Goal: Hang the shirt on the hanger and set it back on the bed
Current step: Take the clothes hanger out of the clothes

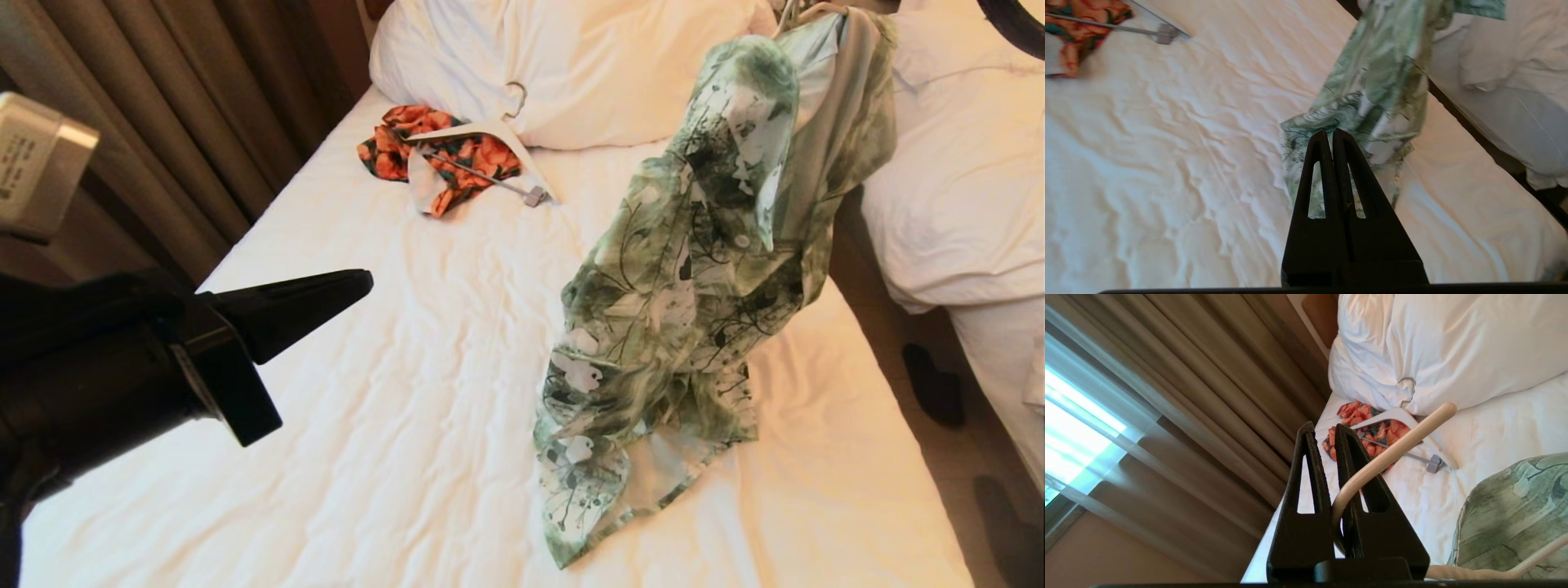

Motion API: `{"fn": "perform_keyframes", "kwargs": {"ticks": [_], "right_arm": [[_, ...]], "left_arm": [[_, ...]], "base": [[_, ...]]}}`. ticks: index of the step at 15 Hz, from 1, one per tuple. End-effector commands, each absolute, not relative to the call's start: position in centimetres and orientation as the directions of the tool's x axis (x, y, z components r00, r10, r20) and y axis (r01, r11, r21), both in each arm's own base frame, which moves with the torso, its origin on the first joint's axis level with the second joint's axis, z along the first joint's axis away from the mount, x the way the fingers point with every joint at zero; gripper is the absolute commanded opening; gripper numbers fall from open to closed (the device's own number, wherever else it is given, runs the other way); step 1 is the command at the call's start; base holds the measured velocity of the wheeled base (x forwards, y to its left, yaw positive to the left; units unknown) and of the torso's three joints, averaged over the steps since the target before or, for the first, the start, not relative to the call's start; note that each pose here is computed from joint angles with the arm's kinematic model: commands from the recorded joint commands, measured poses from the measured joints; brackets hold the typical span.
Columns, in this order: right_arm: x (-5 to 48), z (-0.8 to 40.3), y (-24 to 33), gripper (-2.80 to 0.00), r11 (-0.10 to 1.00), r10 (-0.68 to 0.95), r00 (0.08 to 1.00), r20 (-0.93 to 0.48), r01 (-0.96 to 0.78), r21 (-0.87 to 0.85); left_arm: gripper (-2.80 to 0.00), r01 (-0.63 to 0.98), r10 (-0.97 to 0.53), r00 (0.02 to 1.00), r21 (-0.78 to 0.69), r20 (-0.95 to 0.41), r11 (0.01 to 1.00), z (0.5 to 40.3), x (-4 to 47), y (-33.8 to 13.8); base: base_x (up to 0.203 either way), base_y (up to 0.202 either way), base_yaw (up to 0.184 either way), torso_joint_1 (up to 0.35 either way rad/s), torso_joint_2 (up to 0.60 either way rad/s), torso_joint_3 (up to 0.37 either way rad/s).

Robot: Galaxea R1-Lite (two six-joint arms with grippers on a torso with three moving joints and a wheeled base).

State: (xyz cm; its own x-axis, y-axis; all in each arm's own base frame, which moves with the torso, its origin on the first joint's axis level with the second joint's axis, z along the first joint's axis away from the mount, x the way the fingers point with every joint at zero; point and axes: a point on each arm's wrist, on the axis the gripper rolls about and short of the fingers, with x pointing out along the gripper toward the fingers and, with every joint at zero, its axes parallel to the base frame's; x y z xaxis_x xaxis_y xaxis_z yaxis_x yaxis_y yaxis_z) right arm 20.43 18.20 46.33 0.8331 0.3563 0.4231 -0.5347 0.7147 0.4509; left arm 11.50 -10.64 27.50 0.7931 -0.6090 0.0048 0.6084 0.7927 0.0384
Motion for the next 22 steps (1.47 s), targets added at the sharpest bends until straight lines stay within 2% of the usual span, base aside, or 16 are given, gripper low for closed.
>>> {"fn": "perform_keyframes", "kwargs": {"ticks": [1, 4, 8, 12, 15, 22], "right_arm": [[21.2, 45.9, 18.7, -2.80, 0.724, 0.354, 0.839, 0.414, -0.525, 0.446], [21.9, 45.4, 19.1, -2.80, 0.733, 0.352, 0.844, 0.405, -0.518, 0.441], [23.6, 44.8, 18.7, -2.80, 0.762, 0.317, 0.864, 0.391, -0.478, 0.438], [25.9, 43.4, 19.0, -2.80, 0.786, 0.296, 0.885, 0.359, -0.439, 0.435], [27.5, 42.2, 20.2, -2.80, 0.786, 0.294, 0.885, 0.361, -0.438, 0.436], [28.6, 41.0, 21.1, -2.80, 0.784, 0.308, 0.891, 0.333, -0.436, 0.442]], "left_arm": [[-2.80, 0.629, -0.628, 0.778, 0.040, -0.032, 0.777, 26.8, 12.1, -11.5], [-2.80, 0.655, -0.650, 0.754, 0.040, -0.090, 0.755, 25.2, 13.6, -13.7], [-2.80, 0.685, -0.685, 0.728, 0.035, -0.015, 0.728, 24.5, 16.0, -17.9], [-2.80, 0.729, -0.729, 0.684, -0.005, 0.016, 0.684, 25.1, 15.3, -21.7], [-2.80, 0.738, -0.739, 0.674, -0.020, -0.009, 0.674, 24.3, 15.1, -25.4], [-2.80, 0.706, -0.701, 0.708, -0.047, 0.090, 0.707, 23.5, 17.9, -34.0]], "base": [[0.000, 0.000, 0.000, 0.000, 0.00, 0.000], [0.000, 0.000, 0.000, 0.000, 0.00, 0.000], [0.000, 0.000, 0.000, 0.000, 0.00, 0.000], [0.000, 0.000, 0.000, 0.000, 0.00, 0.000], [0.000, 0.000, 0.000, 0.000, 0.00, 0.000], [0.000, 0.000, 0.000, 0.000, 0.00, 0.000]]}}
